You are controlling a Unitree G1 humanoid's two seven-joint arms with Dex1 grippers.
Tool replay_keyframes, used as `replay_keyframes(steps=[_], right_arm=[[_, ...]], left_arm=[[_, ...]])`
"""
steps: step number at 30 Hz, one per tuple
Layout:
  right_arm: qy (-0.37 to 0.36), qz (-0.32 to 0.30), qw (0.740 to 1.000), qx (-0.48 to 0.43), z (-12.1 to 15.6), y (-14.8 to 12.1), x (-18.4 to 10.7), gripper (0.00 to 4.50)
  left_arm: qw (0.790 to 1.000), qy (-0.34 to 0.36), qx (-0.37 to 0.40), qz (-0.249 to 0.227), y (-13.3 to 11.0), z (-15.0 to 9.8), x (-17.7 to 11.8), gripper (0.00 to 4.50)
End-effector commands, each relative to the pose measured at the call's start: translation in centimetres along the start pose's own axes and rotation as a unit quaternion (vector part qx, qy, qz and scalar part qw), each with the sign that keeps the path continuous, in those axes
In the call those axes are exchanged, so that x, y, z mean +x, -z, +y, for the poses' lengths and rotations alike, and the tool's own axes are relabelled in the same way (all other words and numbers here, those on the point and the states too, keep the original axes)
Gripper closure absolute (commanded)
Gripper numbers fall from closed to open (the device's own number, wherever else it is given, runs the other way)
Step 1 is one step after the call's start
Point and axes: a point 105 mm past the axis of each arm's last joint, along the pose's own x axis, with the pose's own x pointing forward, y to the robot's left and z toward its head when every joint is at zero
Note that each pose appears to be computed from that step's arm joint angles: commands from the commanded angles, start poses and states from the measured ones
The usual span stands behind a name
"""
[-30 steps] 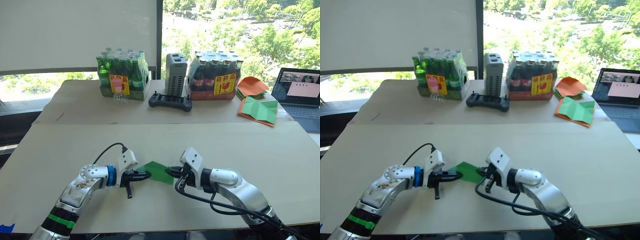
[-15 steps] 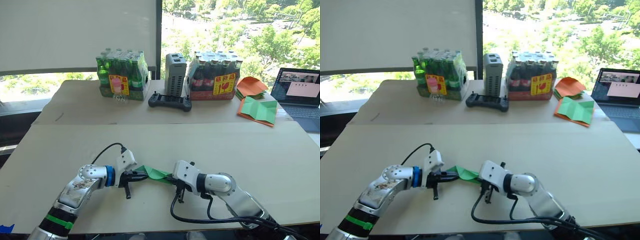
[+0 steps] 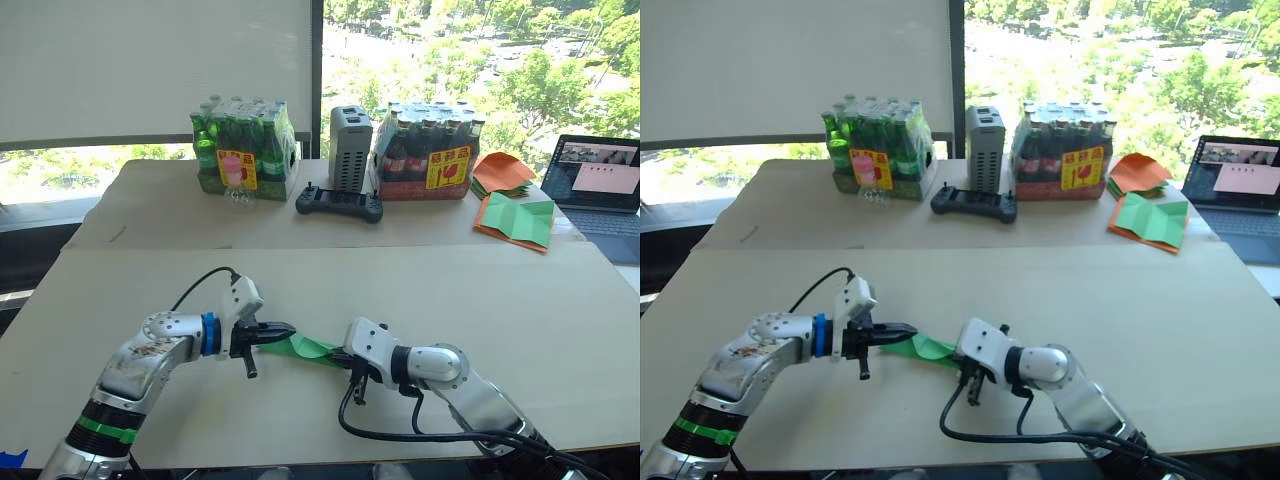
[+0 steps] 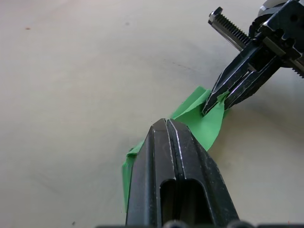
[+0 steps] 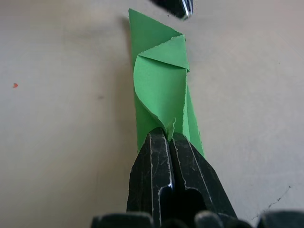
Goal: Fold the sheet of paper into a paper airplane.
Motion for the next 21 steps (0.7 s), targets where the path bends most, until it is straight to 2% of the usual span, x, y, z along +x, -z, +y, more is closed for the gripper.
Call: replay_keyframes(steps=[1, 5, 11, 14, 19, 21], right_arm=[[-0.007, 0.007, 1.000, 0.008, 0.4, 0.2, -0.1, 4.49], [-0.004, 0.004, 1.000, 0.007, 0.3, 0.0, -0.2, 4.49], [0.001, -0.012, 1.000, 0.004, 0.1, -0.8, -0.3, 4.49], [0.011, -0.024, 1.000, 0.009, -0.4, -1.5, -0.6, 3.60], [0.019, -0.056, 0.998, 0.028, -1.2, -3.2, -1.6, 1.88], [0.014, -0.075, 0.996, 0.042, -1.3, -4.1, -2.0, 1.88]], left_arm=[[1.000, -0.010, 0.018, 0.011, 0.5, 0.6, 0.3, 4.50], [0.999, -0.011, 0.026, 0.028, 1.5, 0.9, 0.6, 4.50], [0.999, -0.003, 0.039, 0.028, 1.3, 1.0, 1.4, 4.50], [0.999, 0.005, 0.042, 0.027, 1.1, 0.6, 1.9, 4.50], [0.999, 0.006, 0.042, 0.032, 1.5, 0.5, 2.0, 4.50], [0.999, 0.006, 0.042, 0.032, 1.5, 0.5, 2.0, 4.50]])
